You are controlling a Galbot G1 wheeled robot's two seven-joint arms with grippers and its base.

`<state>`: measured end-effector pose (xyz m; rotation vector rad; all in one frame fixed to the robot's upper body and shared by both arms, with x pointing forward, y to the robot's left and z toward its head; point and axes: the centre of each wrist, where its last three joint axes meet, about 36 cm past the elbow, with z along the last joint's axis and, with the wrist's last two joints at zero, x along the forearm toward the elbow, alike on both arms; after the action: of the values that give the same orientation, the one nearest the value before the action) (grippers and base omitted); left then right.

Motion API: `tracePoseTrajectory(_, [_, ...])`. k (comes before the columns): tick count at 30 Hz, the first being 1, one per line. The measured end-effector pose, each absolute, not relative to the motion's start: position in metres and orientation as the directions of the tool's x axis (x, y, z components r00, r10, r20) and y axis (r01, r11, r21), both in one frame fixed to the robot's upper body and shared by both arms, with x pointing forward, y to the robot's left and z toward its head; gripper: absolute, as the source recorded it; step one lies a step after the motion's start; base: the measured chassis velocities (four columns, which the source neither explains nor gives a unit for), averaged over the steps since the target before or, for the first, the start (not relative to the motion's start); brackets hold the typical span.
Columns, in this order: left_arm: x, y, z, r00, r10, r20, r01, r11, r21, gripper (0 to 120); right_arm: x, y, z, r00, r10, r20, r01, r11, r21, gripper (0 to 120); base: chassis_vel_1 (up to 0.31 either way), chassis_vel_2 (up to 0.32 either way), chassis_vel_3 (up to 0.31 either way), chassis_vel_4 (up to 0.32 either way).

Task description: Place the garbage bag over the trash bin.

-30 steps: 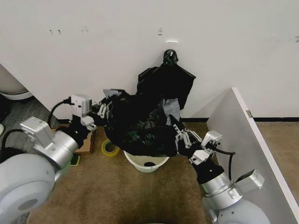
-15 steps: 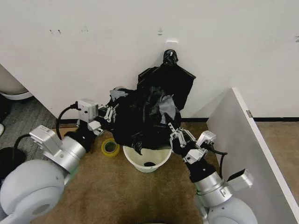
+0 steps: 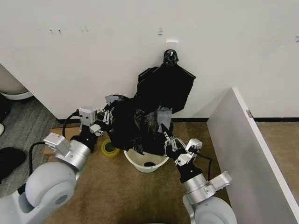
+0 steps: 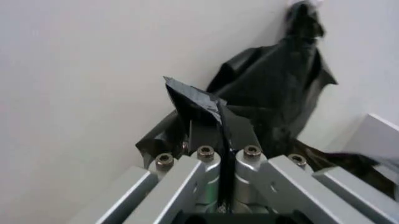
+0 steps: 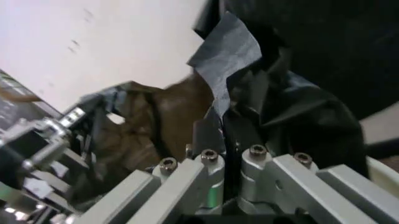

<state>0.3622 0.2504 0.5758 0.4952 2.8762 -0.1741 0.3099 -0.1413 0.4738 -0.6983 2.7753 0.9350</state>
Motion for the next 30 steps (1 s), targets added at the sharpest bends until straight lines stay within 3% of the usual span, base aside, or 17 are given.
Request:
tracePoseTrajectory(22, [0.372, 0.23, 0.574, -0.89, 0.383, -0.247, 0.414, 0.906, -0.091, 0, 0.312, -0.161, 0.506, -0.881, -0.342, -0.327, -0.469, 0.721, 0.51, 0, 0.0, 0.0, 0.0, 0.0])
tracePoseTrajectory(30, [0.38, 0.227, 0.598, -0.86, 0.426, -0.28, 0.462, 0.884, -0.075, 0, 0.309, -0.162, 0.519, -0.863, -0.354, -0.359, -0.498, 0.713, 0.493, 0, 0.0, 0.0, 0.0, 0.0])
